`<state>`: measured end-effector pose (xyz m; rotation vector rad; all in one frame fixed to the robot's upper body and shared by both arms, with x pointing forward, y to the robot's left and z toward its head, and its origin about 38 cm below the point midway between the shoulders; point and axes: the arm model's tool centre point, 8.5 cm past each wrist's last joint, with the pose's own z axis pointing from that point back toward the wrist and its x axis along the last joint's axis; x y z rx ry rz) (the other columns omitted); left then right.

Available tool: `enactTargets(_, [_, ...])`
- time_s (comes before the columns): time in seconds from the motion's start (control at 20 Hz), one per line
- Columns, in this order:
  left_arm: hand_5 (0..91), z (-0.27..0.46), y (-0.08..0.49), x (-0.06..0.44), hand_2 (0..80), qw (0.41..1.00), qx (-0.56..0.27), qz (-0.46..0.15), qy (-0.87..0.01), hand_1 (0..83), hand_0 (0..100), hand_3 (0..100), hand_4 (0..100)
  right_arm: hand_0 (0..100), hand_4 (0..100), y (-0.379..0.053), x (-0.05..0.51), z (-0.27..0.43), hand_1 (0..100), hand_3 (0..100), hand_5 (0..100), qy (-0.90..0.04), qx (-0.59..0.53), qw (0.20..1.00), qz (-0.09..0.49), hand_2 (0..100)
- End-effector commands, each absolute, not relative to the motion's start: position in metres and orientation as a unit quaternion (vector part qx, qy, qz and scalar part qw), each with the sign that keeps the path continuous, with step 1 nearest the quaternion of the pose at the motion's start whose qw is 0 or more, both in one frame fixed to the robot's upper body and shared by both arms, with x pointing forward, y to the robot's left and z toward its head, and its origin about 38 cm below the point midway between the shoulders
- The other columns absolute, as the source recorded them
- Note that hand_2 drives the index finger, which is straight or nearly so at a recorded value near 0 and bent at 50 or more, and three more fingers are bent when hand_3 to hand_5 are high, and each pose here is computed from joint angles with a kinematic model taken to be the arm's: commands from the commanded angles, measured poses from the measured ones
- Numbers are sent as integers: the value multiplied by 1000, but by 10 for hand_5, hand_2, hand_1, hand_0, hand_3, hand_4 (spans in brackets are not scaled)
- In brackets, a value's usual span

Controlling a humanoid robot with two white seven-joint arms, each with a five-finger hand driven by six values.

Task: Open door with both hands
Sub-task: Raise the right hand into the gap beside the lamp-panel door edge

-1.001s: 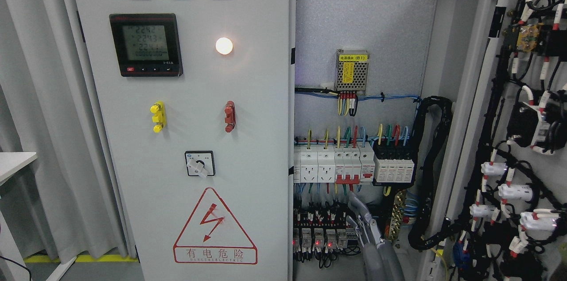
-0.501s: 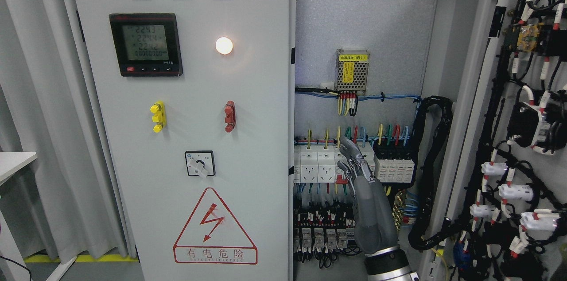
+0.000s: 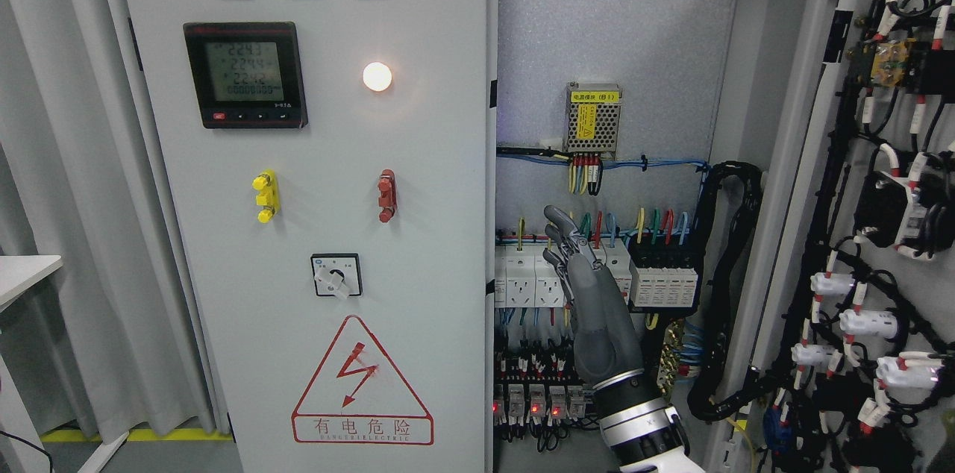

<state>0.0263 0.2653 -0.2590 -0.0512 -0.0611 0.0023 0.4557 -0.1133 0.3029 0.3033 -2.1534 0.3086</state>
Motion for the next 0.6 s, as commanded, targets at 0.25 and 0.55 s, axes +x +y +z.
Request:
enactTargets(0.25, [0, -259, 269, 25, 27, 999, -22, 3, -30, 0, 296, 27, 36, 219, 0, -105, 494, 312, 0, 0, 0, -842, 167, 500, 116, 0])
enactTargets(0.55, [0, -259, 269, 24, 27, 999, -21, 3, -28, 0, 296, 27, 36, 219, 0, -99, 504, 320, 0, 0, 0, -834, 168, 506, 139, 0])
